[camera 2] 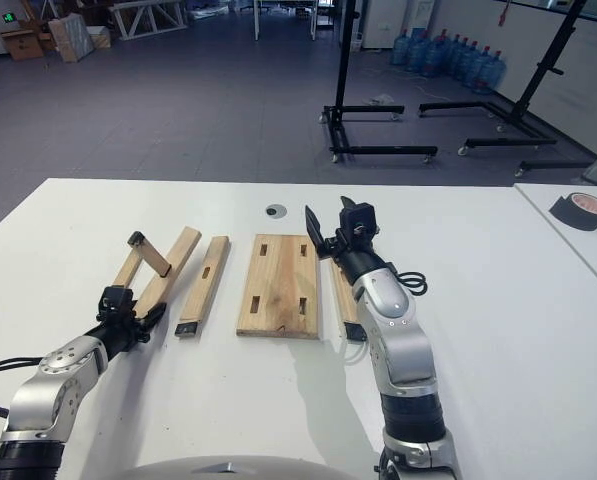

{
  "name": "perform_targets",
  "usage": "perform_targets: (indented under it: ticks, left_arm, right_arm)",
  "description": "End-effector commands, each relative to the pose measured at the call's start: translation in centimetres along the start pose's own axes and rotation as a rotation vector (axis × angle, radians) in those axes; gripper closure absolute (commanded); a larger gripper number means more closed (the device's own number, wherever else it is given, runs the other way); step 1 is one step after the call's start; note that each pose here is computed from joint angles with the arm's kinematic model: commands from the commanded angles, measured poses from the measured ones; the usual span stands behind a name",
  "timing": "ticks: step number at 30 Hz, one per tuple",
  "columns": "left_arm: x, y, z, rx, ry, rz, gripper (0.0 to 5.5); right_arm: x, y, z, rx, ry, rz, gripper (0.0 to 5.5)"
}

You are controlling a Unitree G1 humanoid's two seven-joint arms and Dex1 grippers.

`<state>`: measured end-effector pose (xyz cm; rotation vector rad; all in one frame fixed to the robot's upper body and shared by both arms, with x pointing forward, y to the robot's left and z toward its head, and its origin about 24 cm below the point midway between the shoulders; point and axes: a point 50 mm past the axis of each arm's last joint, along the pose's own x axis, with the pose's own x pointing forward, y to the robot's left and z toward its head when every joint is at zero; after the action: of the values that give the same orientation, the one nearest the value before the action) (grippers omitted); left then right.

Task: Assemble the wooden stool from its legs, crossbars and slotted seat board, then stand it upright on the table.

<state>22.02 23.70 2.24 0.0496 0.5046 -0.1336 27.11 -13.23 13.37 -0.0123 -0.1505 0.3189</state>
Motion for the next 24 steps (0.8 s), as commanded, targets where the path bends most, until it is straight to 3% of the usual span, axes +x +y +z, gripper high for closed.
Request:
perform_targets:
  ticks: [1,9,12,13,15,19,21,24]
  left_arm:
    - [0.1,-0.1,-1.1,-0.015,0.022,0.022,3.48]
    - [-0.3,-0.8,4.4,-0.019,-0.339,-0.056,3.48]
    - [-1.4,-2.2,7.5,-0.091,-0.497,-0.290,3.48]
    - [-2.4,-3.6,8.2,-0.112,-0.541,-0.498,3.48]
    - [-4.0,-4.7,8.0,-0.226,-0.551,-0.794,3.48]
    - [-6.6,-5.3,7.1,-0.424,-0.471,-1.180,3.48]
    - [-7.3,-5.8,6.7,-0.464,-0.415,-1.289,3.48]
    - [-7.7,-6.2,6.9,-0.483,-0.396,-1.359,3.48]
  right_arm:
    - [0.0,-0.1,-0.2,0.004,0.021,0.000,1.96]
    - [0.1,-0.7,-0.2,0.046,0.020,-0.022,1.96]
    - [-0.1,-0.2,0.2,0.345,0.032,0.110,1.96]
    - [-0.4,0.2,0.6,0.464,0.022,0.193,1.96]
    - [-1.2,1.3,1.5,0.605,-0.015,0.384,1.96]
    - [-3.0,2.9,2.7,0.852,-0.066,0.711,1.96]
    - [-3.5,3.0,3.2,1.020,-0.114,0.785,1.96]
    - [-3.9,3.1,3.4,1.103,-0.108,0.830,1.96]
